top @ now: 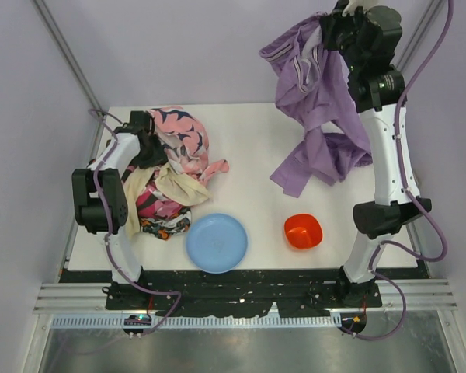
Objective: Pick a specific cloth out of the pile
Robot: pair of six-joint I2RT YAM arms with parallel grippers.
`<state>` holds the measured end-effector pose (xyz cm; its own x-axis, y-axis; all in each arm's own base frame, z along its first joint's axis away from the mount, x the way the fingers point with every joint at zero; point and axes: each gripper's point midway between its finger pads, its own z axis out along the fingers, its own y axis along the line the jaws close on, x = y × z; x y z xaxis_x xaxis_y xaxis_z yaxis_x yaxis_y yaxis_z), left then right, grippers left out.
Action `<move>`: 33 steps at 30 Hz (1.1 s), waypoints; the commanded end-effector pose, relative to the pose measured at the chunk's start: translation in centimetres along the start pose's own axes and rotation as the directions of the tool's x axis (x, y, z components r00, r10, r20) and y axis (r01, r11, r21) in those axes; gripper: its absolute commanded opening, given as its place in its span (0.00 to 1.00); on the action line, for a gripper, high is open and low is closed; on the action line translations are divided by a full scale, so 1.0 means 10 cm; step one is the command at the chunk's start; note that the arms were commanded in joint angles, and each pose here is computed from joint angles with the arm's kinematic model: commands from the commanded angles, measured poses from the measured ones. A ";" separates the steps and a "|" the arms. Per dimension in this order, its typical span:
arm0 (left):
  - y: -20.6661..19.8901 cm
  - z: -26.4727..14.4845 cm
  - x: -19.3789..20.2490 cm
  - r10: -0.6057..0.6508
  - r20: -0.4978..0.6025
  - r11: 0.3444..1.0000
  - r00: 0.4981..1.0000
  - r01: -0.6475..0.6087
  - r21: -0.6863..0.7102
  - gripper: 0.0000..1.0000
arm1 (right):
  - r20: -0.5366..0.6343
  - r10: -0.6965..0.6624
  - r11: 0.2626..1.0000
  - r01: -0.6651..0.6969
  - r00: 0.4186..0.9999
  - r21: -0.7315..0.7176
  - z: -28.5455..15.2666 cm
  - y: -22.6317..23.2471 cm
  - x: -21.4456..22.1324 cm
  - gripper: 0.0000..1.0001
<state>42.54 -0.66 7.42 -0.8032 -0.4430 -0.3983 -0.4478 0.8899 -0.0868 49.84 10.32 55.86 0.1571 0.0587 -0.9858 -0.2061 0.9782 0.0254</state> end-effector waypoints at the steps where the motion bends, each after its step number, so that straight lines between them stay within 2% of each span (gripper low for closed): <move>1: 0.10 -0.13 0.06 -0.010 -0.005 1.000 1.000 0.010 -0.002 0.70 | 0.055 -0.025 0.991 0.018 0.998 0.136 -0.02 -0.30 -0.12 0.05; 4: 0.08 -0.21 0.06 -0.008 0.010 1.000 1.000 0.008 0.024 0.73 | -0.043 -0.055 0.963 0.064 0.998 0.263 -0.01 -0.58 0.33 0.05; 7: 0.04 -0.31 0.06 -0.013 0.040 0.998 0.999 0.010 0.069 0.77 | -0.118 -0.010 0.927 0.054 0.993 0.372 -0.09 -0.97 0.78 0.05; 10: -0.02 -0.46 0.04 -0.015 0.077 0.992 0.997 0.006 0.122 0.83 | -0.160 0.028 0.920 0.037 0.987 0.391 -0.19 -1.11 1.12 0.05; 12: -0.10 -0.61 0.03 0.007 0.118 0.989 0.993 -0.024 0.145 0.92 | -0.188 0.007 0.937 0.059 0.982 0.345 -0.25 -1.04 1.38 0.08; 13: -0.17 -0.68 0.04 0.027 0.134 0.988 0.991 -0.047 0.149 0.99 | -0.238 -0.015 0.948 0.090 0.971 0.306 -0.30 -1.00 1.65 0.10; 14: -0.21 -0.78 0.04 0.047 0.159 0.986 0.986 -0.071 0.148 1.00 | -0.255 -0.019 0.956 0.093 0.967 0.280 -0.32 -0.96 1.76 0.16; 18: -0.32 -1.16 0.06 0.105 0.238 0.980 0.966 -0.141 0.142 1.00 | -0.392 0.027 0.955 0.092 0.920 0.283 -0.55 -0.97 2.50 0.27; 20: -0.35 -1.35 0.09 0.108 0.275 0.975 0.955 -0.156 0.158 1.00 | -0.496 0.039 0.963 0.100 0.867 0.252 -0.71 -0.92 2.87 0.35; 22: -0.37 -1.52 0.15 0.104 0.308 0.968 0.946 -0.167 0.187 1.00 | -0.599 0.048 0.976 0.091 0.800 0.199 -0.82 -0.85 3.16 0.62; 23: -0.36 -1.62 0.20 0.104 0.330 0.964 0.938 -0.178 0.200 1.00 | -0.623 0.066 0.974 0.085 0.780 0.209 -0.85 -0.86 3.25 0.81; 24: -0.34 -1.67 0.25 0.107 0.339 0.962 0.935 -0.184 0.204 1.00 | -0.639 0.133 0.965 0.049 0.758 0.259 -0.94 -0.87 3.32 0.84; 27: -0.23 -1.80 0.41 0.126 0.371 0.964 0.920 -0.201 0.173 1.00 | -0.584 0.239 0.928 -0.006 0.776 0.372 -1.08 -1.02 3.24 0.96; 31: -0.07 -1.85 0.65 0.126 0.390 0.967 0.912 -0.201 0.157 1.00 | -0.481 0.293 0.855 -0.001 0.826 0.519 -1.34 -1.34 2.90 0.95; 33: -0.06 -1.84 0.79 0.123 0.392 0.960 0.912 -0.209 0.187 1.00 | -0.447 0.289 0.850 -0.012 0.846 0.527 -1.47 -1.37 2.77 0.95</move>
<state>31.22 -7.09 22.57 -0.6345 -0.2526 -0.7305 -0.1698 0.9676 -0.1870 45.21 -1.80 19.99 -0.5282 0.1644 -0.8331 0.2211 0.9739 0.0519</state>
